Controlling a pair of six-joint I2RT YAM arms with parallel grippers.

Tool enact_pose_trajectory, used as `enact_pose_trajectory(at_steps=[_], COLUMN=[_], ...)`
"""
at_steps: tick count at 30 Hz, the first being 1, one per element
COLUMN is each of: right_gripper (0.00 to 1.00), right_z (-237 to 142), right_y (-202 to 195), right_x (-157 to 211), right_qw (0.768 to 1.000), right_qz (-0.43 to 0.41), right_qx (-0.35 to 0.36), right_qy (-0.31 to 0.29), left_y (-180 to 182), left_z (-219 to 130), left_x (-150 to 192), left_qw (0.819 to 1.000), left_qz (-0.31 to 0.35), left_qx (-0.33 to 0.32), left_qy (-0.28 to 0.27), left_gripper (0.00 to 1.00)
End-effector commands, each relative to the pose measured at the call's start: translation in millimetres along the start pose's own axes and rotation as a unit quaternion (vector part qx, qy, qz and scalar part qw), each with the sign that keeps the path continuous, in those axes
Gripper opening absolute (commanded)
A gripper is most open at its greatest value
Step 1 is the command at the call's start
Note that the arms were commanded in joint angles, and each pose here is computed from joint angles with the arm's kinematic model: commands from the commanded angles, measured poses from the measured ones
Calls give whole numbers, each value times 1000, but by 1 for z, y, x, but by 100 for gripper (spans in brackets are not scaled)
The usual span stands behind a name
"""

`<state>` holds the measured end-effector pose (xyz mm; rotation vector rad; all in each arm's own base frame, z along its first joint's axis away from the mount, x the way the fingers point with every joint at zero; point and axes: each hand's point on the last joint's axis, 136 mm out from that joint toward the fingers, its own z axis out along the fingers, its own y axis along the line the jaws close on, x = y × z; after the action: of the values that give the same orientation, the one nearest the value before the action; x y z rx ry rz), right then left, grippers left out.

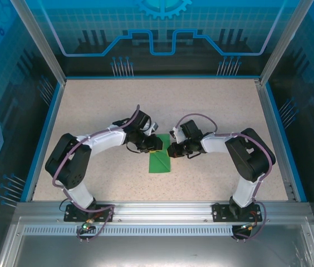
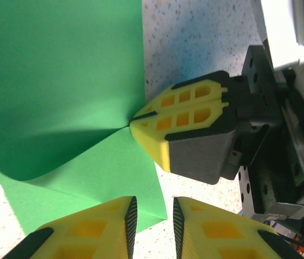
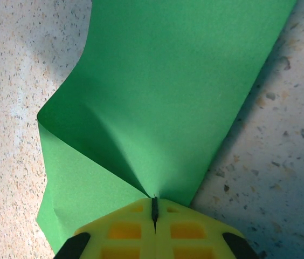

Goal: Fold a paper plane with a square sheet of paper (pick it up from the middle)
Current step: Fold the triangle a second time at the center of the table.

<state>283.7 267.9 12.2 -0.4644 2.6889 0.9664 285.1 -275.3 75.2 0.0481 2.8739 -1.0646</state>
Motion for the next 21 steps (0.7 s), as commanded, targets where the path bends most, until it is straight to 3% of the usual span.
enact_pose_trajectory(at_steps=[1,21], right_gripper=[5,4], right_z=[8,10], right_y=[-19,-22], right_x=[26,33], right_qw=[998,998], right_qz=[11,11], right_qx=[40,46], right_qy=[42,49], left_y=[-1,32], left_z=[14,44], left_x=[4,15], left_qw=[1000,999], left_qz=[-8,-8], left_qx=[18,-22], left_qy=[11,43], left_gripper=[27,26])
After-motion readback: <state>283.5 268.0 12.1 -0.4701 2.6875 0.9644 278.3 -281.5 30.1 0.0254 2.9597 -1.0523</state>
